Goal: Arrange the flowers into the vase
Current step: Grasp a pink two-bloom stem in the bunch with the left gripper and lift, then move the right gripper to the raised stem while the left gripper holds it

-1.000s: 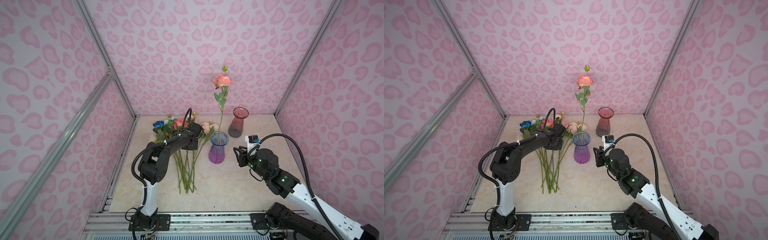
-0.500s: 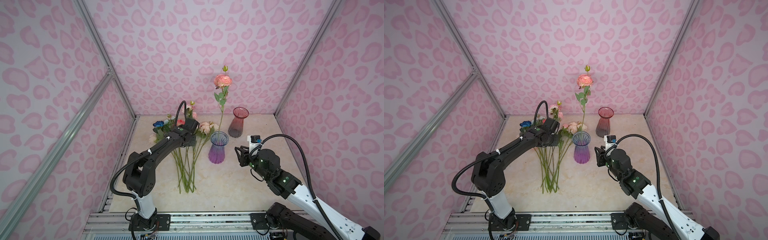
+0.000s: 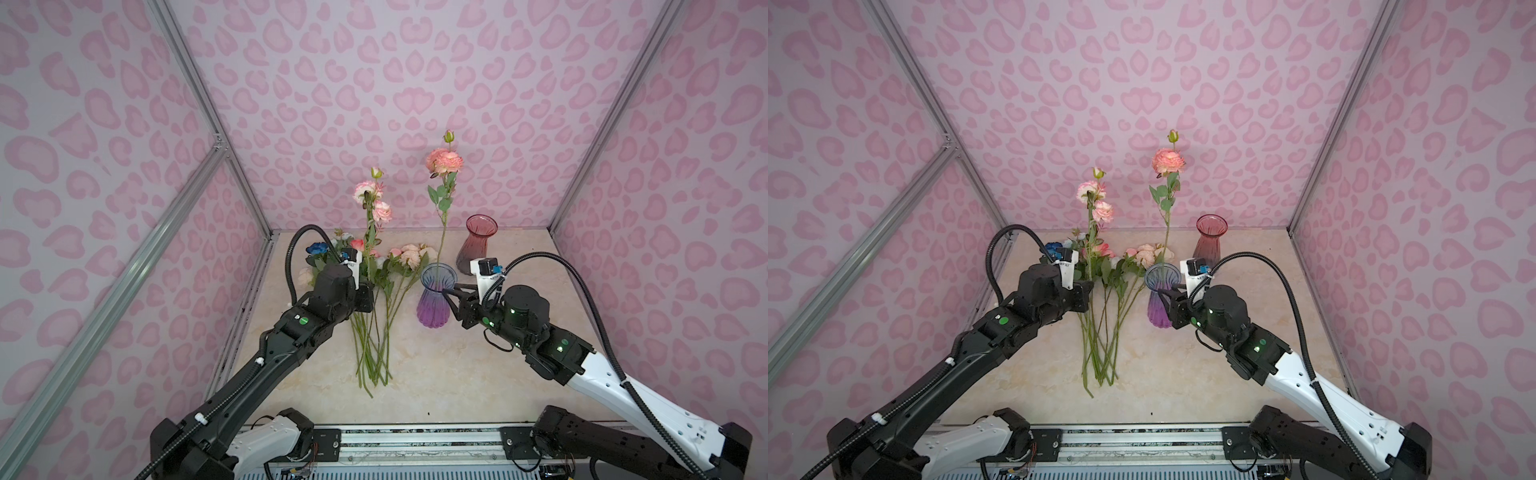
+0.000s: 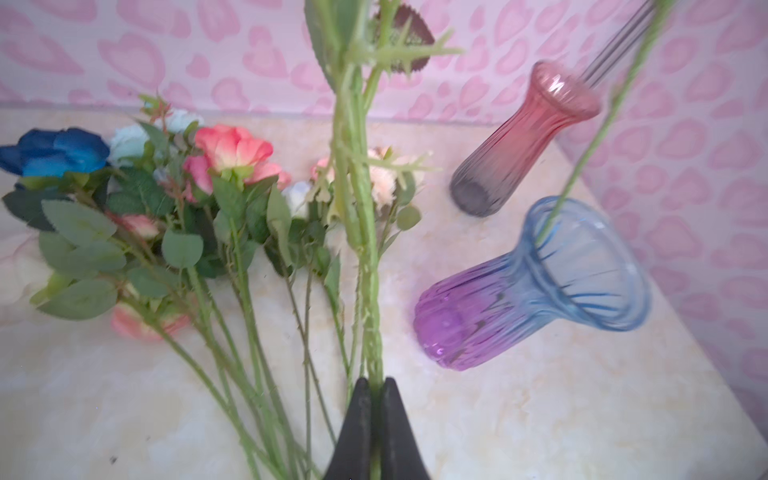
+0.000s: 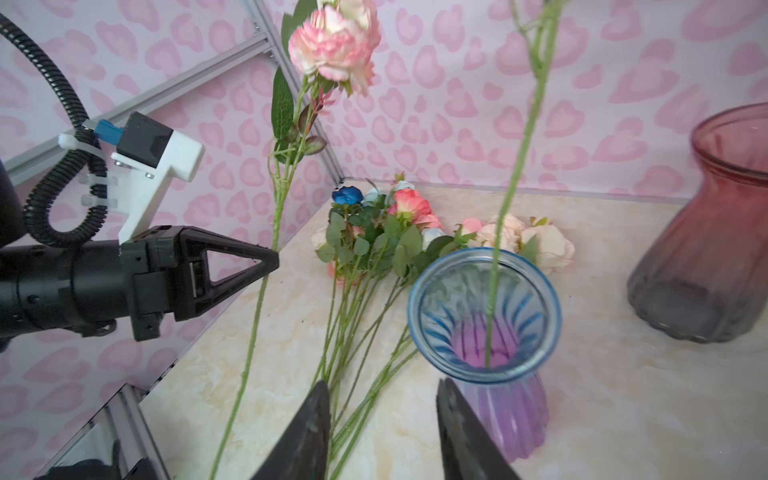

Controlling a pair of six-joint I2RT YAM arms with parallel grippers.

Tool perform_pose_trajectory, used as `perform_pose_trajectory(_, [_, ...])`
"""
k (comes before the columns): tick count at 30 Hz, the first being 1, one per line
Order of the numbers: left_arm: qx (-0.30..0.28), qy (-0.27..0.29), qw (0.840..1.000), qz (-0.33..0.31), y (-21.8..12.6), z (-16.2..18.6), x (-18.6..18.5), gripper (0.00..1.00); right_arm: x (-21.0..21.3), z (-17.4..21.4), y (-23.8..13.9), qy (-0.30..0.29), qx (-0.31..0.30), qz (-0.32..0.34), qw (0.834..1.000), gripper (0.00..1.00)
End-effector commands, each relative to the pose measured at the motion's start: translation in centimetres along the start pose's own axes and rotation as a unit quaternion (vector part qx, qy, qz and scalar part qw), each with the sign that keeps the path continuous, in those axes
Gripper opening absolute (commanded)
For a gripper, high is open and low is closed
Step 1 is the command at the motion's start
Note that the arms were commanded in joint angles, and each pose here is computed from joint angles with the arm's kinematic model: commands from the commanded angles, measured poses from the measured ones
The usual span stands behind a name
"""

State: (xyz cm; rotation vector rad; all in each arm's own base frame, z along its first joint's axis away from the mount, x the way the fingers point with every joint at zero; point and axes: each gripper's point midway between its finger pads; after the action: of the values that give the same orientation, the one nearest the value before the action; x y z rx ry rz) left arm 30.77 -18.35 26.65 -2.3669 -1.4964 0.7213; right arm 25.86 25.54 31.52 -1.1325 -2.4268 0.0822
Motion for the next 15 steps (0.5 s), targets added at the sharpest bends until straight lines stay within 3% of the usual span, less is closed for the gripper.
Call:
perform_pose_trajectory(1, [-0.064, 0.013, 0.994, 0.083, -1.7, -2.2, -3.0, 0.03, 4.2, -1.7, 1.5, -0.006, -0.01, -0.061, 0.998, 0.51])
perform_pose_trajectory(9, [-0.077, 0.011, 0.985, 0.152, -4.7, -1.4, -5.1, 0.03, 9.1, -4.1, 7.5, 0.053, -0.009, -0.125, 0.991, 0.54])
perform_pose_trajectory(15, [-0.067, 0.01, 0.985, 0.156, -5.3, -0.9, -5.2, 0.03, 11.3, -3.6, 9.6, 0.069, 0.01, -0.16, 0.985, 0.54])
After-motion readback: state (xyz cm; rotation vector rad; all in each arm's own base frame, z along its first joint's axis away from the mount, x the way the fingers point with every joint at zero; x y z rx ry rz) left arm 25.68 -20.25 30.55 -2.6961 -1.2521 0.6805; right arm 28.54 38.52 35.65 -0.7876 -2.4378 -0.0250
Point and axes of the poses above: each gripper's point midway between its finger pads, its own y axis out along the fingers, its own x axis along the line the jaws close on, z = x × y, and after that the axes turned 2 degrees about y, right-handed
